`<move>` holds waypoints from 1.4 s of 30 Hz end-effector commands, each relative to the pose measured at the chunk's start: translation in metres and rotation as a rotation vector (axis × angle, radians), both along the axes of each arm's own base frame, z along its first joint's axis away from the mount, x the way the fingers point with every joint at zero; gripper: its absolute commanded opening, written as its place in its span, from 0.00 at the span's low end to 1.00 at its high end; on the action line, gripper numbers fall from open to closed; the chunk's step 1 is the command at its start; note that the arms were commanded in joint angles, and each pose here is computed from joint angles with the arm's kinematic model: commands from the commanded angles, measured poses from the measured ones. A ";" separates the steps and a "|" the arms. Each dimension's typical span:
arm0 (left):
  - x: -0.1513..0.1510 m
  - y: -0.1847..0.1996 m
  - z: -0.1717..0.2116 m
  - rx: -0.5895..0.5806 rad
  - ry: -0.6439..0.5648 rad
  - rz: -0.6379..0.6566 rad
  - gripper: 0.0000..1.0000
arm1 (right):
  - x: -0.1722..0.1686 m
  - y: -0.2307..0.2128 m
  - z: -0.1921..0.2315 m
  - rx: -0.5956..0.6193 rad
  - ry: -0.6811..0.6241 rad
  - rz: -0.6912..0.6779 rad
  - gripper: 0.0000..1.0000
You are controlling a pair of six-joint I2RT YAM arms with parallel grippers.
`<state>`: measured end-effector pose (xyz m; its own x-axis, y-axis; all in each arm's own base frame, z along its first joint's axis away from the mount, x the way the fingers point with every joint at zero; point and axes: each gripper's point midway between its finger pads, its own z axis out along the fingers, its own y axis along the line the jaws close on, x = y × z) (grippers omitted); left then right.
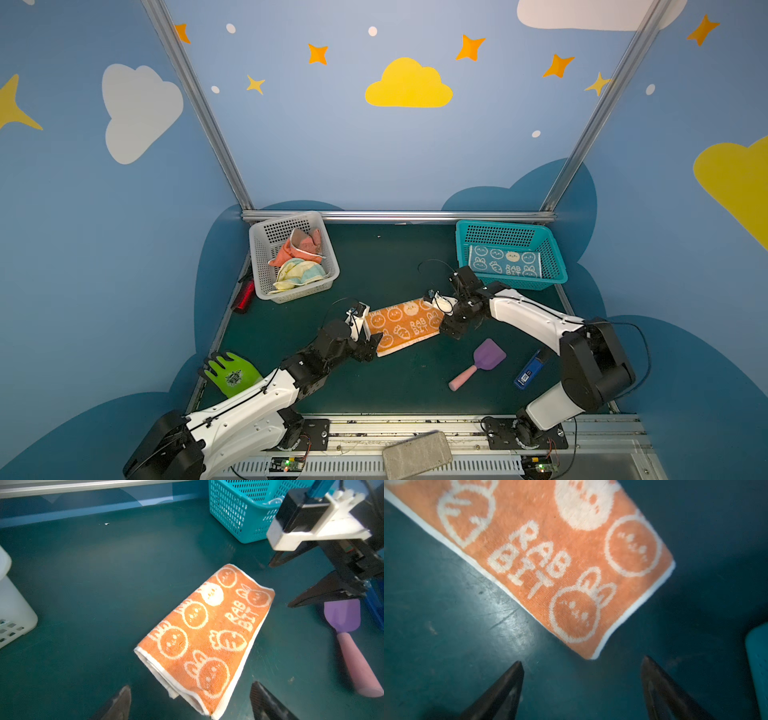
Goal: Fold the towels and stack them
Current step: 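Lay the folded edge down with both grippers and release the orange towel, then grasp the folded orange towel's end with the right gripper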
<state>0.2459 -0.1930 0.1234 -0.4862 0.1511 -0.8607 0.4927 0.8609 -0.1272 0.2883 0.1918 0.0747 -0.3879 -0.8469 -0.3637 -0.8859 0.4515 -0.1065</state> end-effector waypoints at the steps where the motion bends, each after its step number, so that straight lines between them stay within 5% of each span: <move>1: 0.005 0.004 -0.001 -0.022 0.040 0.067 0.89 | 0.026 -0.007 0.031 0.109 -0.105 -0.215 0.85; 3: 0.009 0.001 -0.002 -0.036 0.056 0.081 0.89 | 0.040 -0.011 0.053 0.181 -0.167 -0.343 0.85; 9: 0.018 -0.011 -0.014 -0.049 0.135 0.103 0.89 | 0.041 -0.004 0.082 0.357 -0.155 -0.443 0.85; 19: 0.019 -0.025 -0.078 0.047 0.401 0.146 0.76 | 0.040 -0.016 0.044 0.298 0.060 -0.673 0.81; 23: 0.017 -0.024 -0.097 0.080 0.445 0.155 0.73 | 0.038 -0.012 0.021 0.286 0.225 -0.754 0.70; 25: 0.017 -0.022 -0.103 0.097 0.455 0.161 0.72 | 0.037 -0.008 0.007 0.284 0.313 -0.771 0.67; 27: 0.017 -0.019 -0.108 0.115 0.461 0.173 0.72 | 0.038 -0.003 -0.004 0.303 0.390 -0.776 0.82; 33: 0.017 -0.016 -0.114 0.137 0.469 0.188 0.71 | 0.045 -0.002 -0.025 0.353 0.493 -0.801 0.82; 42: 0.018 -0.015 -0.115 0.133 0.465 0.194 0.70 | 0.037 0.015 -0.057 0.373 0.638 -0.780 0.62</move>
<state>0.2709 -0.2189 0.0247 -0.8125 0.1072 -0.5730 0.2694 0.9408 -0.2059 0.3334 0.1947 0.0301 -0.9768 -0.1553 -0.1473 -0.2079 0.8525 0.4796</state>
